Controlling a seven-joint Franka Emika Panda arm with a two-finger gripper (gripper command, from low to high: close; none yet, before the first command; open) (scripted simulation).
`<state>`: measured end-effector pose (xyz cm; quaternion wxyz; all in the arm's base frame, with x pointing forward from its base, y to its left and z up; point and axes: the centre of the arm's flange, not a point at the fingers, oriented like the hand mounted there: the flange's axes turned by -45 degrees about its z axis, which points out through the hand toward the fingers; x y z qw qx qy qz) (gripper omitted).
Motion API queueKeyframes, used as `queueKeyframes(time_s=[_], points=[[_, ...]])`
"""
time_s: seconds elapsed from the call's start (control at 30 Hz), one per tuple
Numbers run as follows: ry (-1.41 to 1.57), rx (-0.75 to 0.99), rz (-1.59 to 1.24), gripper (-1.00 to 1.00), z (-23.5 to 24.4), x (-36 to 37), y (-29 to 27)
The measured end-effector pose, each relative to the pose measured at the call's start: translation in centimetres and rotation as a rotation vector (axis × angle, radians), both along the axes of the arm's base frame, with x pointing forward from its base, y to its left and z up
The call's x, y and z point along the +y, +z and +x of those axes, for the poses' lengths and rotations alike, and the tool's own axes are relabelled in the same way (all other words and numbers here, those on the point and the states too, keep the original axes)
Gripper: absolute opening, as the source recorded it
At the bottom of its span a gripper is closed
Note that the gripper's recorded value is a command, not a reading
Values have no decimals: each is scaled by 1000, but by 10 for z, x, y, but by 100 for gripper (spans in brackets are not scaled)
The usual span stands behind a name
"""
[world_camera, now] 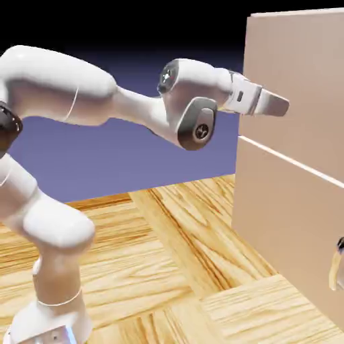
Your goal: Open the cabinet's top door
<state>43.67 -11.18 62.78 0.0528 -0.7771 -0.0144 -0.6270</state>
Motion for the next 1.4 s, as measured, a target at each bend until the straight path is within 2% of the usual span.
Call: queueKeyframes(time_s=[0.33, 0.7, 0.77, 0.97, 1.0, 1.4], points=[[-33, -141, 11, 0, 26, -76, 6], [-60, -214, -50, 0, 62, -146, -32], [-60, -214, -51, 0, 62, -147, -33], [-60, -214, -50, 0, 108, -146, -33], [-60, -214, -51, -100, 112, -145, -33], [-170, -211, -63, -100, 55, -127, -33]])
